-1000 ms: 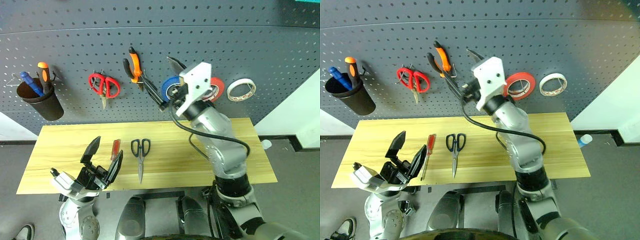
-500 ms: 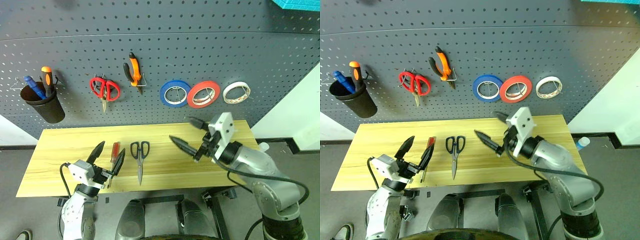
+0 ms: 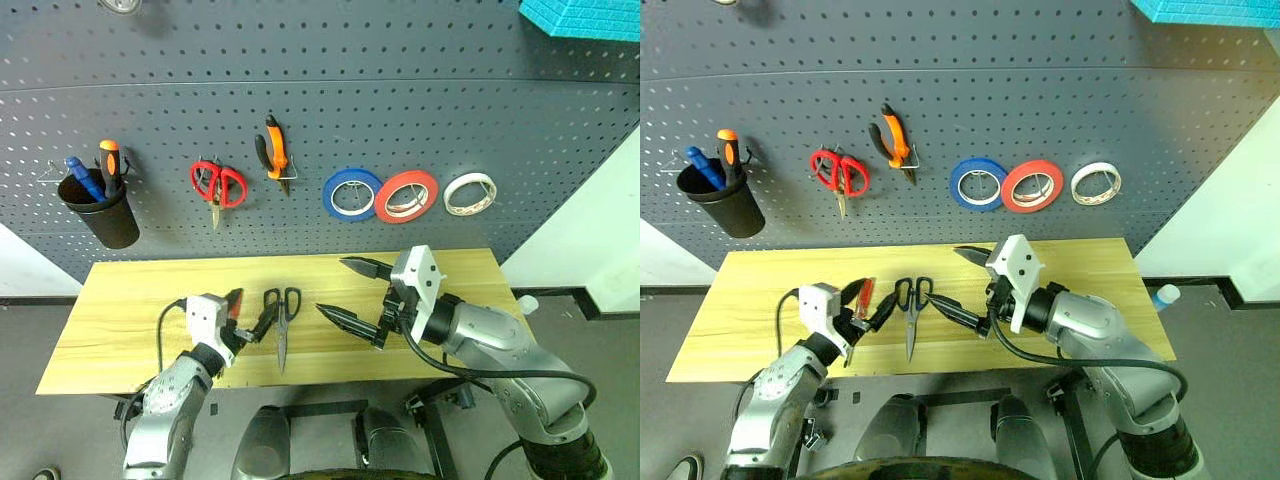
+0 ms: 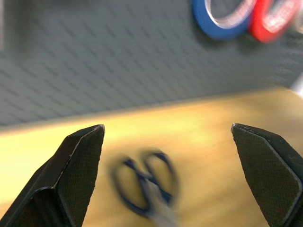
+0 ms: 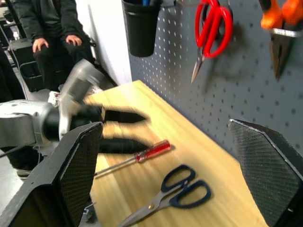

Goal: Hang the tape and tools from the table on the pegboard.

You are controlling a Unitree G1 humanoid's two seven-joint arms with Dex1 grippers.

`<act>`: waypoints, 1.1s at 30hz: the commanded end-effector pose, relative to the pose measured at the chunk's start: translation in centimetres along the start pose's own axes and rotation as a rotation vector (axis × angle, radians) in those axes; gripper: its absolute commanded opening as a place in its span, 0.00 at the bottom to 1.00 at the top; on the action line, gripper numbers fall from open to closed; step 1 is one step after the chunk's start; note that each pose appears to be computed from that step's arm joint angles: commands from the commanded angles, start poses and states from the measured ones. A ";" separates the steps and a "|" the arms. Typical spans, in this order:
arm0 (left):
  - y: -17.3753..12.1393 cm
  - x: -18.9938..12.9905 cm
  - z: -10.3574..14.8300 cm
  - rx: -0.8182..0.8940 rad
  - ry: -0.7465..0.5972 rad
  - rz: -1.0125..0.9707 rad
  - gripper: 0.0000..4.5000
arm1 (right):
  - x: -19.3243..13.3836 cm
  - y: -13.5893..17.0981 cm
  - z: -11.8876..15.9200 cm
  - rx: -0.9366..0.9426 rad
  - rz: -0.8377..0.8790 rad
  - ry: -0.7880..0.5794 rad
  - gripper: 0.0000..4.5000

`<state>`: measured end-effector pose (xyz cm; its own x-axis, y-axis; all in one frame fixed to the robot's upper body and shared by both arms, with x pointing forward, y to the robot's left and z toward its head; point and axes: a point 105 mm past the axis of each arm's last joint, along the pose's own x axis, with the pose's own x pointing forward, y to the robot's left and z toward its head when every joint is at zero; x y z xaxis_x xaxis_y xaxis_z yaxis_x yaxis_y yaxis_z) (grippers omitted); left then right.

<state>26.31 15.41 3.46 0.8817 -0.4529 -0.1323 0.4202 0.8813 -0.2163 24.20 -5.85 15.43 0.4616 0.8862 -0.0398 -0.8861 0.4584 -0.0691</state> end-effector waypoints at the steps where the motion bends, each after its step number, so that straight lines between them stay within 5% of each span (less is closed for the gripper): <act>1: 0.2 0.2 -0.5 -0.064 0.129 0.015 1.00 | 0.4 -0.1 1.9 -0.058 -0.002 -0.074 0.99; 12: 2.5 0.5 -1.4 -0.038 0.289 0.148 1.00 | 0.9 0.0 2.3 -0.072 -0.008 -0.092 0.99; 18: 1.6 0.9 -4.4 -0.062 0.552 0.137 1.00 | 0.9 0.1 2.5 -0.072 -0.016 -0.097 0.99; 33: -1.4 3.5 -4.4 -0.003 0.607 0.046 1.00 | -2.0 1.0 0.7 -0.019 0.053 -0.066 0.99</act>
<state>27.38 12.14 -1.55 0.5993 -0.4209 -0.6809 0.3692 0.9001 -0.2315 22.76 -6.84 15.37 0.4236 0.9058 -0.0092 -0.9051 0.4228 -0.0462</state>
